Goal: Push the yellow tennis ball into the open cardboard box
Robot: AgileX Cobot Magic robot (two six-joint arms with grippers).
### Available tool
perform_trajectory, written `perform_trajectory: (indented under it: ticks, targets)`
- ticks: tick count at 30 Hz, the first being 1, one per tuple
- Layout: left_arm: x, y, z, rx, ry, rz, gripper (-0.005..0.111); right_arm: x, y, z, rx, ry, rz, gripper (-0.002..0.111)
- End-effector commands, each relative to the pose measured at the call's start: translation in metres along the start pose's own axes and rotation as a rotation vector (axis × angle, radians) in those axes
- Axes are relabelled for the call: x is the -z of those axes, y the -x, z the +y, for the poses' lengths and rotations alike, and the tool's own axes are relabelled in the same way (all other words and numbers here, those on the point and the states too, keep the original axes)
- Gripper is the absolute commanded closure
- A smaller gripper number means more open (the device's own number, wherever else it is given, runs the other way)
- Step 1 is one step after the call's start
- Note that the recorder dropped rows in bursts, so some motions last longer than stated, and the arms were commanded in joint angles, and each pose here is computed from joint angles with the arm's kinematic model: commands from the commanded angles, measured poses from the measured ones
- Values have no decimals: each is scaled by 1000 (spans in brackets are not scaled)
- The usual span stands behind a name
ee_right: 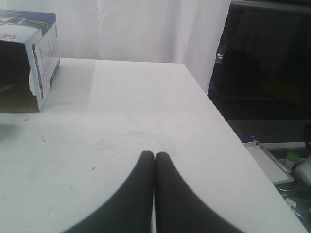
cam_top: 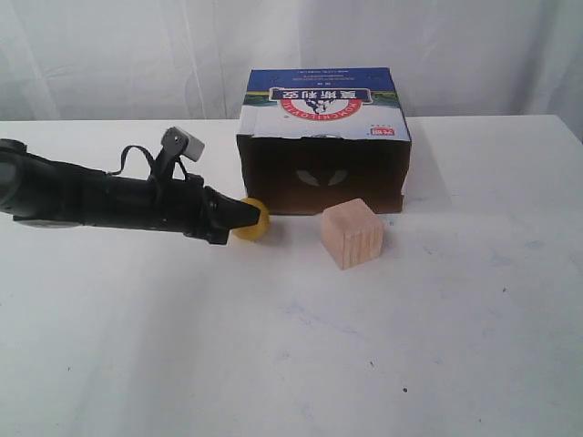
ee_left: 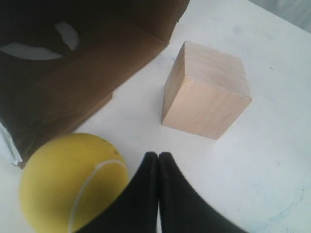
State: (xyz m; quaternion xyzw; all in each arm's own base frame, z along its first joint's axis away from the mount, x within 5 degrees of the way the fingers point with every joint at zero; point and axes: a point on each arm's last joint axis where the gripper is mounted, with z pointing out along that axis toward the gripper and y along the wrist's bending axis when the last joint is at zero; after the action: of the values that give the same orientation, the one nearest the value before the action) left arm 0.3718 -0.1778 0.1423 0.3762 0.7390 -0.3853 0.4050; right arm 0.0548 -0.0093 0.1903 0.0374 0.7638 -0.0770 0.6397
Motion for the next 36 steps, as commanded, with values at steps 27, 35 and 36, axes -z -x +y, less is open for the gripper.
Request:
perform_trajectory:
  ticks: [27,35,36]
  targets:
    - [34,18,27,17,19,-147,107,0,1,-1,2,-10,-19,108]
    - [21,-11,25,79,-2,-88,107,0,1,-1,2,-10,-19,108]
    - [16,-13,21,57,-18,-80,107,0,1,-1,2,-10,-19,108]
